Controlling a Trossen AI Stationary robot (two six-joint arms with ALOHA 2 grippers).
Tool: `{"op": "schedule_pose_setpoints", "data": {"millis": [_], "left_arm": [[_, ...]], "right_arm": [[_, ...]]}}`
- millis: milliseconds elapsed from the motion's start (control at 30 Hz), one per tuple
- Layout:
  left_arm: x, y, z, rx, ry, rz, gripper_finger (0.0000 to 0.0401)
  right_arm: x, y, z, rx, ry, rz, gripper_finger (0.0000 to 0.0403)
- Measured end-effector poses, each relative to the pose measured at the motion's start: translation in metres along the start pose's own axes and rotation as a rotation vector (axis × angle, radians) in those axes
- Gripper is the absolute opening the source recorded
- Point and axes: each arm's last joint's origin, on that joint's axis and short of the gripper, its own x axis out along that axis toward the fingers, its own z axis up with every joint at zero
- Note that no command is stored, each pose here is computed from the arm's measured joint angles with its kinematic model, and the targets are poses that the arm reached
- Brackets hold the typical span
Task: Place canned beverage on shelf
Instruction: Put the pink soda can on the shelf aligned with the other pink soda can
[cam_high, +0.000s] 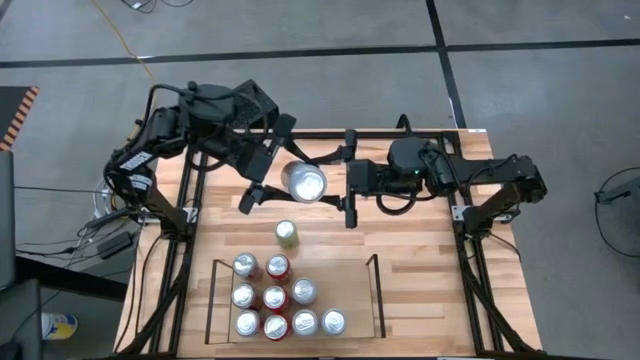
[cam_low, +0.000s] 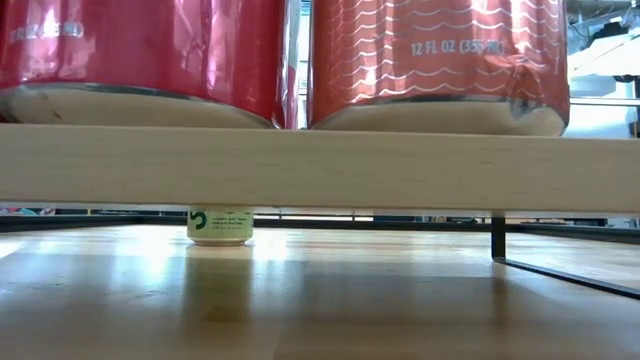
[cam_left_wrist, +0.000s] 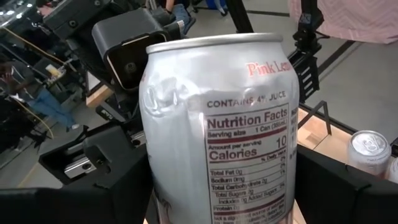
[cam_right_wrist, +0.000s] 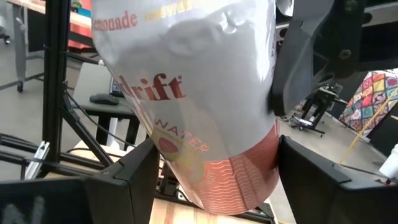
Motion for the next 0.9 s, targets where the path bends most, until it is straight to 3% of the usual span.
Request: {"op": "schedule_pose_setpoints", "data": {"millis": [533, 767, 900], "left_arm": [[-0.007, 0.005, 0.003, 0.056, -0.015, 0.062, 0.0301], [-0.016, 0.006, 0.002, 0.027, -0.025, 0.018, 0.0301], [-0.014, 0.003, -0.004, 0.009, 0.026, -0.009, 0.0301]], "right_arm": [[-0.042, -0.014, 0.02, -0.045, -0.01, -0.021, 0.0276], [-0.06, -0.018, 0.02, -0.059, 0.059, -0.011, 0.0276], [-0.067, -0.012, 0.02, -0.163, 0.12, -0.05, 0.0276]]}}
